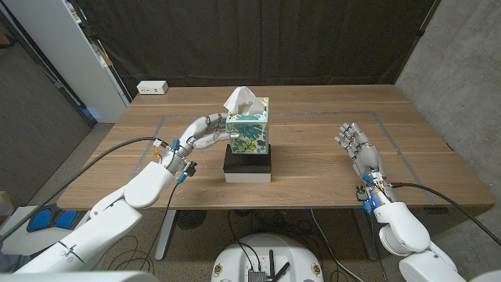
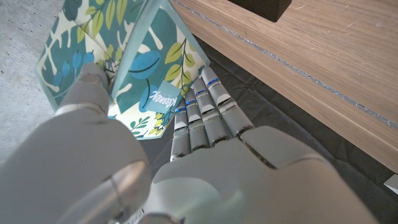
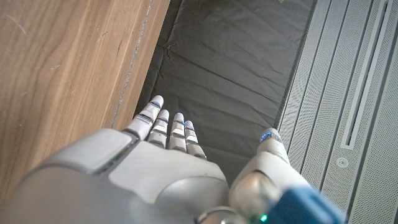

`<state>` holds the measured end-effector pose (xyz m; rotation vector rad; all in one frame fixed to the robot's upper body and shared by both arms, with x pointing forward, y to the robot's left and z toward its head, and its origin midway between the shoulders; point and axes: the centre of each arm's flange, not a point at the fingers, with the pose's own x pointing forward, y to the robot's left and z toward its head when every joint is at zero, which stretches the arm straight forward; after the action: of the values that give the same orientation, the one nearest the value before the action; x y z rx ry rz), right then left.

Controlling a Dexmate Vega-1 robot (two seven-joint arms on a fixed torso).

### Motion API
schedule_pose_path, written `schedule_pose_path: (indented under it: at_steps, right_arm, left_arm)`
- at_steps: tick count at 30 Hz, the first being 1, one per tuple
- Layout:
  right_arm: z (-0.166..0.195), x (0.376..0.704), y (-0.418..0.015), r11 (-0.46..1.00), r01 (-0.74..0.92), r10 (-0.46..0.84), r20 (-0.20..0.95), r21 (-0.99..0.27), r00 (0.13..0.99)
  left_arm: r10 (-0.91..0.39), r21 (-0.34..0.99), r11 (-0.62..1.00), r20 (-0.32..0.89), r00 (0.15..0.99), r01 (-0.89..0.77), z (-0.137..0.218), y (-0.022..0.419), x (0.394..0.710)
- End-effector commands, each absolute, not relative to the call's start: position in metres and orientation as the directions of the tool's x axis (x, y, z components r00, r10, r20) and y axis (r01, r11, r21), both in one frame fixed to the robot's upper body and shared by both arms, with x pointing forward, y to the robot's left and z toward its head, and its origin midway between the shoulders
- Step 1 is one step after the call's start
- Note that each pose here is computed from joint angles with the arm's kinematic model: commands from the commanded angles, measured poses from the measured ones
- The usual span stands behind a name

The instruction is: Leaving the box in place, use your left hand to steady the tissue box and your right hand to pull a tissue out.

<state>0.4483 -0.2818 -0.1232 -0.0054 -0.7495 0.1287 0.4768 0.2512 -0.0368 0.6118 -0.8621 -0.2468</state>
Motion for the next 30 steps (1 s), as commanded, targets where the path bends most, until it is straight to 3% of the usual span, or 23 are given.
schedule_pose_path:
  at_steps: [1,10,30]
  right_arm:
    - [-0.111,0.439,-0.282,0.991,-0.109,0.135,0.686,-0.081,0.715]
    - [-0.098,0.429,-0.283,0.990,-0.132,0.127,0.711,-0.048,0.692]
    - [-0.055,0.400,-0.289,0.990,-0.084,0.137,0.721,-0.109,0.680]
  left_arm:
    - [-0.452,0.604,0.797,0.627,0.634,-0.029,-0.040,0.249,0.477]
    - [-0.448,0.604,0.796,0.630,0.635,-0.038,-0.041,0.248,0.474]
    - [-0.452,0.605,0.795,0.631,0.631,-0.036,-0.044,0.248,0.475]
